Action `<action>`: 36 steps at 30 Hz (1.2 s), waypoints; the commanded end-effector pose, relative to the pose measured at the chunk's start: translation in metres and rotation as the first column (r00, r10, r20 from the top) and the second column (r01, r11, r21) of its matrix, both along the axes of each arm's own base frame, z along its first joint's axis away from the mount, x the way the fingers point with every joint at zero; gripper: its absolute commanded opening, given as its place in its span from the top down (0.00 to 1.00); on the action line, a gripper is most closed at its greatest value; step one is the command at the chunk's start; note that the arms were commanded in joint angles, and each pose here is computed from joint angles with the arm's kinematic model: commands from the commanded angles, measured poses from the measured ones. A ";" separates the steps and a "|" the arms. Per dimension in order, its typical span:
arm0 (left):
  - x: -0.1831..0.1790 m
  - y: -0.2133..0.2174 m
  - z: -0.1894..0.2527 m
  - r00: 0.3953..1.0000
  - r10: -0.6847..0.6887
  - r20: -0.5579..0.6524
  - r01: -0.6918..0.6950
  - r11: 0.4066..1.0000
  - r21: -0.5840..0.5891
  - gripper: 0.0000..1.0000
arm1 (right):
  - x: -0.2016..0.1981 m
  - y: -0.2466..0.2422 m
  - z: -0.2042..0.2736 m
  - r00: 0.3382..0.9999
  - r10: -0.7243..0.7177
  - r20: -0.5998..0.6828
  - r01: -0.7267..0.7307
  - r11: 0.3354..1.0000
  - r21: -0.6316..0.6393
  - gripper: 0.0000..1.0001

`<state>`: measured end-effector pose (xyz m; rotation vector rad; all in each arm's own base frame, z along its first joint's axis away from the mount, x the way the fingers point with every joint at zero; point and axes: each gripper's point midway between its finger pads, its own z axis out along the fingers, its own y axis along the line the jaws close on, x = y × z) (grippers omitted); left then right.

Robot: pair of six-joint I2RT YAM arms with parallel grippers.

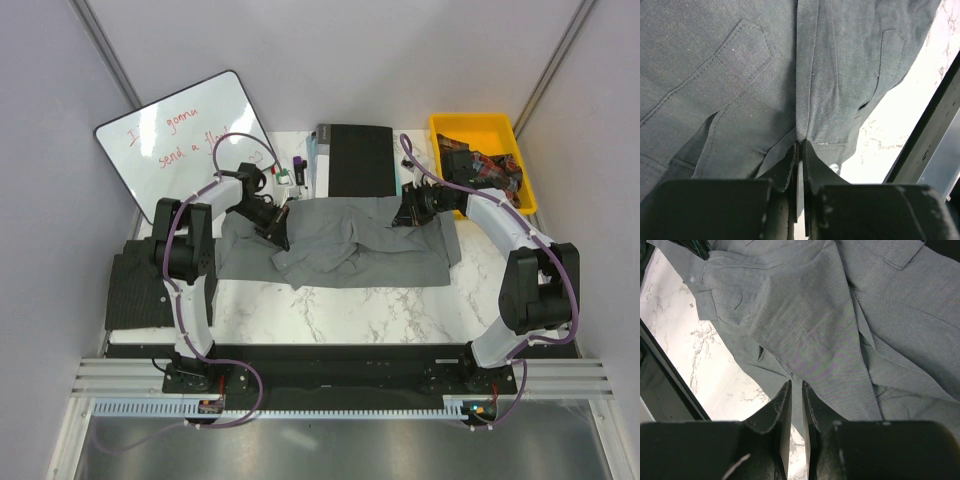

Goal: Fold and stack the long sleeve shirts
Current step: Fold the shirt

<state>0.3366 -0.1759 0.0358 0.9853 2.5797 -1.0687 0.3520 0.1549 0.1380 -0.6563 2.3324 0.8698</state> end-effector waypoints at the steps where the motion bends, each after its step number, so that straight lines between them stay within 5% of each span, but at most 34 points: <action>1: 0.010 0.004 0.040 0.996 -0.027 0.086 0.025 0.999 0.033 0.97 | 0.007 0.000 0.016 0.998 0.013 0.064 -0.013 1.000 -0.001 0.80; 12: 0.072 0.052 0.051 0.951 -0.133 0.279 0.021 0.929 0.369 0.98 | 0.002 -0.010 0.007 0.998 0.015 0.064 -0.010 0.997 -0.070 0.80; 22: 0.104 0.068 0.025 0.900 -0.323 0.294 0.108 0.817 0.567 0.92 | 0.001 -0.017 -0.008 0.999 -0.004 0.036 0.009 0.993 -0.118 0.80; 29: 0.115 0.066 0.054 0.876 -0.282 0.391 0.042 0.853 0.521 0.53 | 0.000 -0.026 -0.011 0.999 -0.018 0.038 0.024 0.986 -0.168 0.80; 33: 0.074 0.041 0.097 0.850 -0.264 0.456 0.099 0.930 0.353 0.37 | -0.003 -0.034 -0.003 0.998 -0.024 0.060 0.036 0.976 -0.213 0.75; 34: 0.064 0.039 0.097 0.847 -0.278 0.454 0.125 0.933 0.337 0.14 | -0.004 -0.039 -0.001 0.997 -0.032 0.069 0.047 0.972 -0.232 0.70; 36: 0.036 0.038 0.084 0.862 -0.299 0.410 0.177 0.934 0.309 0.11 | -0.001 -0.049 0.004 0.994 -0.060 0.090 0.082 0.960 -0.268 0.69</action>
